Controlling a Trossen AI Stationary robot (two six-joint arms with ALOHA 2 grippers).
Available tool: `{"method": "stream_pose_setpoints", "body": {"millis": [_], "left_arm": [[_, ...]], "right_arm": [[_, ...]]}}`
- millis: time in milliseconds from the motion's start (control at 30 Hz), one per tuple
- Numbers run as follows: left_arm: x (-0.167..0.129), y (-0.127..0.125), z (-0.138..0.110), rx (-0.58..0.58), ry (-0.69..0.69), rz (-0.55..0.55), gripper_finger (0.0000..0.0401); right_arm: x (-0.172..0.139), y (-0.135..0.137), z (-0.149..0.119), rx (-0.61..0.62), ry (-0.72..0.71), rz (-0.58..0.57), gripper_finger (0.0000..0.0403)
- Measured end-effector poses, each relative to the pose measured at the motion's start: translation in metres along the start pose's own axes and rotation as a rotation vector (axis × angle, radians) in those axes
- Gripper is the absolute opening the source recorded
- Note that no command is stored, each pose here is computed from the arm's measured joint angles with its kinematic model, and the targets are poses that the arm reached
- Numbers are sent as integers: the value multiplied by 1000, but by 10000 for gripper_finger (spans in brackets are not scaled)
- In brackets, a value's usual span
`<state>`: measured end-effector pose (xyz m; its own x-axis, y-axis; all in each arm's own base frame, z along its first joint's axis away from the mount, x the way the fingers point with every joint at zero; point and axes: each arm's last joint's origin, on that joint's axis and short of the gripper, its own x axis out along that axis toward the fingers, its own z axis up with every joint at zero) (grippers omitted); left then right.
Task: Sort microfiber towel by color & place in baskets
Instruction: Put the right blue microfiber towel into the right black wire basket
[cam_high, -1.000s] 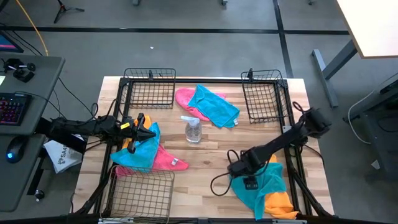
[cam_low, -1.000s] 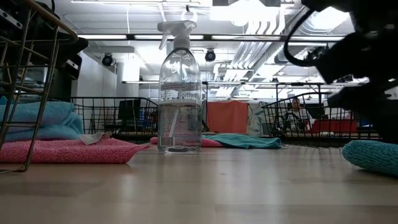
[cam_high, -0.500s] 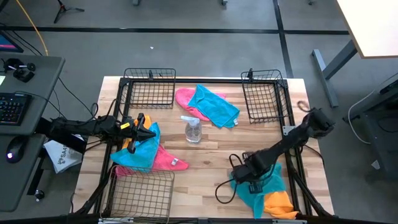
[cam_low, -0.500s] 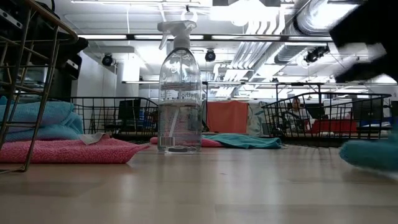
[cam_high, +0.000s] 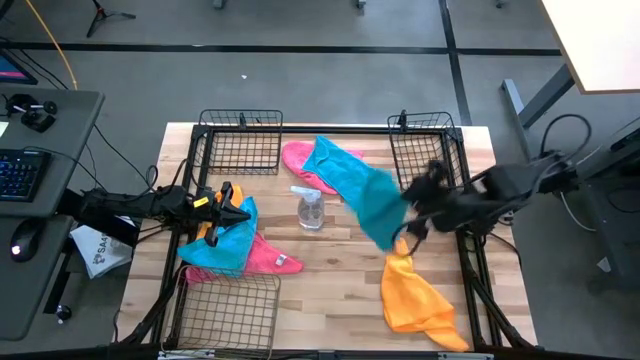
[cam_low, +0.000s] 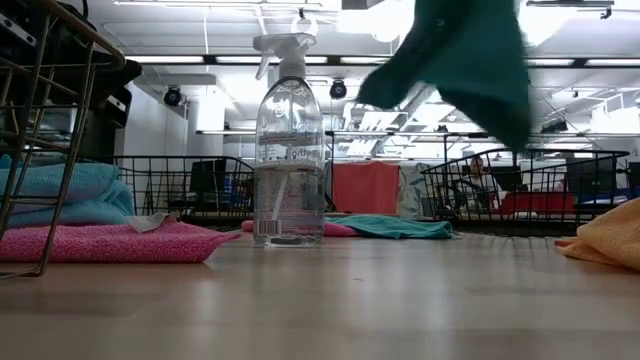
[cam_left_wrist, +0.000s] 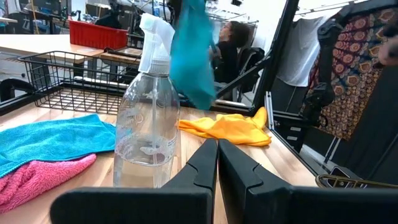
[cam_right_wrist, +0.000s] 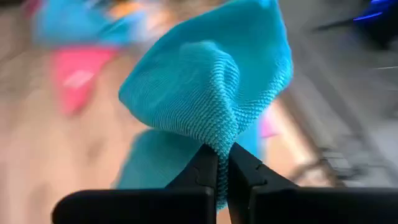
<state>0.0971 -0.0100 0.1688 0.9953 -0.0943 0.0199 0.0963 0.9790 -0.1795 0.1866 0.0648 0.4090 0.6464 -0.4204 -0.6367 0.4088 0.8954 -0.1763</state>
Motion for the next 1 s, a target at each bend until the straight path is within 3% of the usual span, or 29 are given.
{"method": "stream_pose_setpoints", "body": {"millis": [300, 467, 600, 767, 833, 1000], "left_arm": [[0, 0, 0, 0, 0, 0, 3], [0, 0, 0, 0, 0, 0, 3], [0, 0, 0, 0, 1, 0, 3], [0, 0, 0, 0, 0, 0, 3], [0, 0, 0, 0, 0, 0, 3], [0, 0, 0, 0, 0, 0, 3]], "right_arm": [[-14, -80, -21, 305, -206, -560, 1], [6, -102, -42, 439, -169, -749, 0], [41, -102, -66, 516, -58, -730, 0], [93, -91, -87, 527, 47, -415, 0], [106, -90, -93, 556, 63, -348, 0], [108, -102, -103, 646, 121, -455, 4]]}}
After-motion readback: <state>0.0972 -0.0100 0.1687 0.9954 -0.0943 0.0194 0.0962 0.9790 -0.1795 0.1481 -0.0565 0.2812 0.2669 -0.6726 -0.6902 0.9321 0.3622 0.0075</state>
